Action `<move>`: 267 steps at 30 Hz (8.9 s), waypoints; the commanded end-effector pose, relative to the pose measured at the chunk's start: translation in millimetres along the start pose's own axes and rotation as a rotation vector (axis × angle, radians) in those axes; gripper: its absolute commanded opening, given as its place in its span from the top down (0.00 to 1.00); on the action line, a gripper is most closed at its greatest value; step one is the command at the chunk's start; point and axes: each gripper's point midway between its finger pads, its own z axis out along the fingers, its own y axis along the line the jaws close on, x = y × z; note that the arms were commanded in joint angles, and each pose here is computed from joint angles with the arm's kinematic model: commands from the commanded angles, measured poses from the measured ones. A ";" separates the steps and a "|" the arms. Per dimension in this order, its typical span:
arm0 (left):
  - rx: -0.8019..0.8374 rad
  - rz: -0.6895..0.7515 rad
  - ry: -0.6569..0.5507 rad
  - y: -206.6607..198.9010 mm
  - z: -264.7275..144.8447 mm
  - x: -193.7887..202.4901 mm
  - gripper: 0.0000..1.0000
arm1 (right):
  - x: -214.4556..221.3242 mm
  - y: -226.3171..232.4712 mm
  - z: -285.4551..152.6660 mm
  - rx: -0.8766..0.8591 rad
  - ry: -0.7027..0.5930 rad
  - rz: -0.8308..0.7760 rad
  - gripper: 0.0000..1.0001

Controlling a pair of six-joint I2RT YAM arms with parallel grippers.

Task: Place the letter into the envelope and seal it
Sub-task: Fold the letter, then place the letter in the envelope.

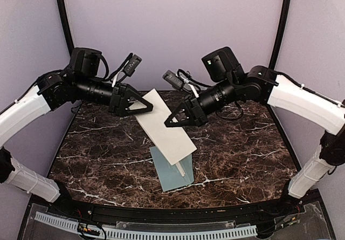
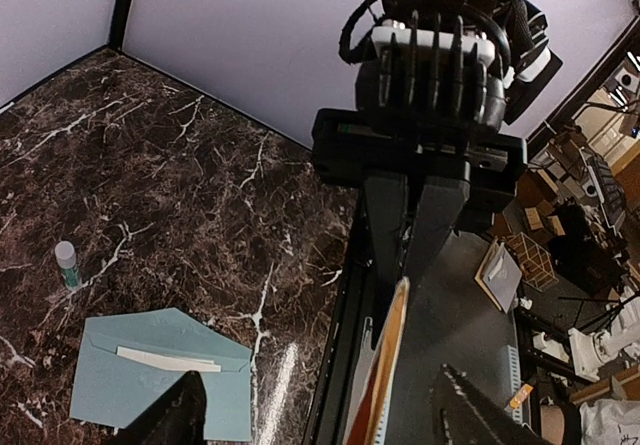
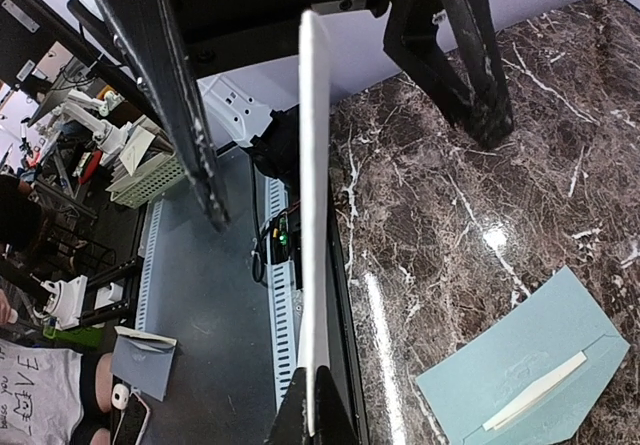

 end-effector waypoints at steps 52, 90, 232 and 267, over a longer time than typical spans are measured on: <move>0.089 -0.151 -1.075 -17.5 -103.0 -96.1 1.00 | -96.8 -14.2 -95.4 0.011 -1.012 0.136 0.12; 0.142 -0.295 -1.118 -5.6 -79.5 -84.4 1.00 | -156.2 6.5 -81.0 -0.094 -1.082 -0.022 0.94; -0.361 -0.854 0.138 171.5 129.9 271.2 0.66 | 195.6 -217.5 17.4 0.409 0.379 0.602 1.00; -0.238 -0.888 0.114 148.8 143.1 264.0 0.78 | 188.4 -211.9 17.7 0.413 0.146 0.741 1.00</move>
